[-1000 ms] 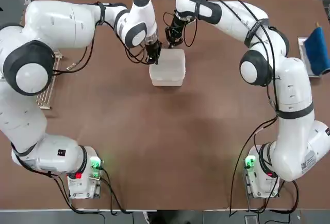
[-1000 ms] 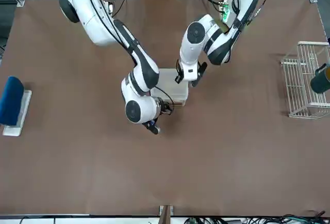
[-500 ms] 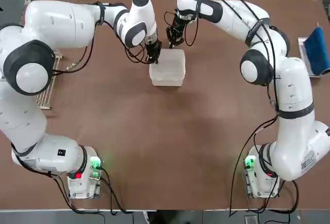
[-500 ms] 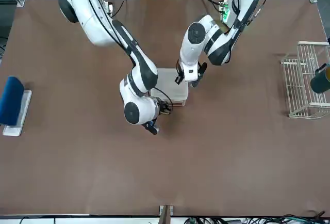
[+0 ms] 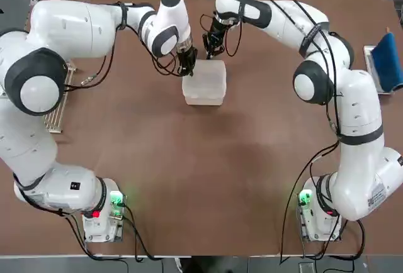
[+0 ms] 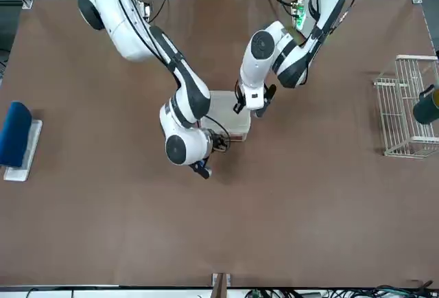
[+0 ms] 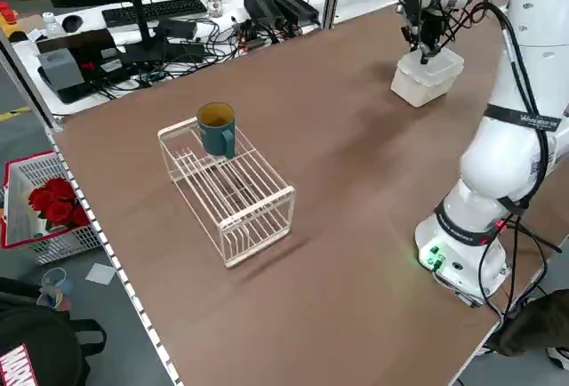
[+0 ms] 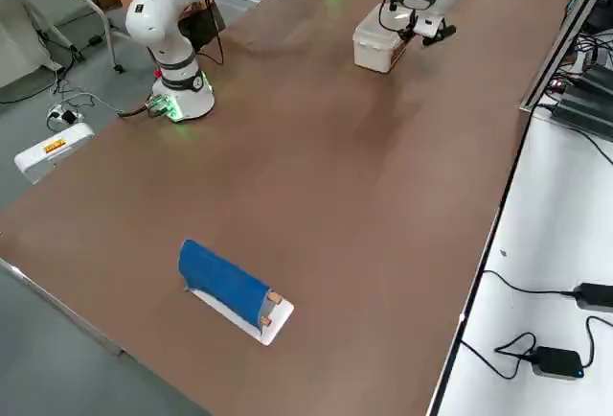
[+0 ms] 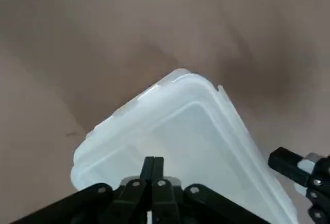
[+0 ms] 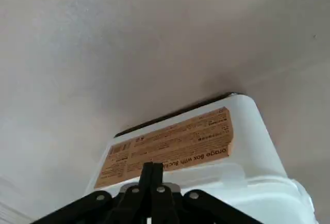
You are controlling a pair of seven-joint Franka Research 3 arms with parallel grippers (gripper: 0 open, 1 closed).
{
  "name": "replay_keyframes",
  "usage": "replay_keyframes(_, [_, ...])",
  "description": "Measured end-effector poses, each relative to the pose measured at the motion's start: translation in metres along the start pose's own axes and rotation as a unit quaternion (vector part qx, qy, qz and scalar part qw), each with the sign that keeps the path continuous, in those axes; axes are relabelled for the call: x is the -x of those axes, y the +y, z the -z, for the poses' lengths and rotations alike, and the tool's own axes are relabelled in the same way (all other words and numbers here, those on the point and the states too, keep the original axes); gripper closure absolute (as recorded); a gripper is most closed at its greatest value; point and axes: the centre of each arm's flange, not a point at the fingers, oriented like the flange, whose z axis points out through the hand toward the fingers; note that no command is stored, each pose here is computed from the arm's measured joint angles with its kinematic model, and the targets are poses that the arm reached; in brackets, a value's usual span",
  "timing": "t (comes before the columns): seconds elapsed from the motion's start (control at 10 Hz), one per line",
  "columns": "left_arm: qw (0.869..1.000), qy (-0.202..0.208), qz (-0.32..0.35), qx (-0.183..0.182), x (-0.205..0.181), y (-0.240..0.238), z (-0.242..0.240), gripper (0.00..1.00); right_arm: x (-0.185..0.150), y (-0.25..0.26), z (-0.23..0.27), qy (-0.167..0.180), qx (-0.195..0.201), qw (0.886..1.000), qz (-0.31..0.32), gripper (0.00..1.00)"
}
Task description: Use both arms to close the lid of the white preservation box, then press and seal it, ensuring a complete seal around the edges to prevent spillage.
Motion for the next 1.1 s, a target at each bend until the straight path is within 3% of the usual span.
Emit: replay_keyframes(1.1, [0.999,0.017,0.025,0.017,-0.006,0.018,0.0,0.99,0.003,0.0,-0.012,0.004,0.002,1.0,0.001,0.99])
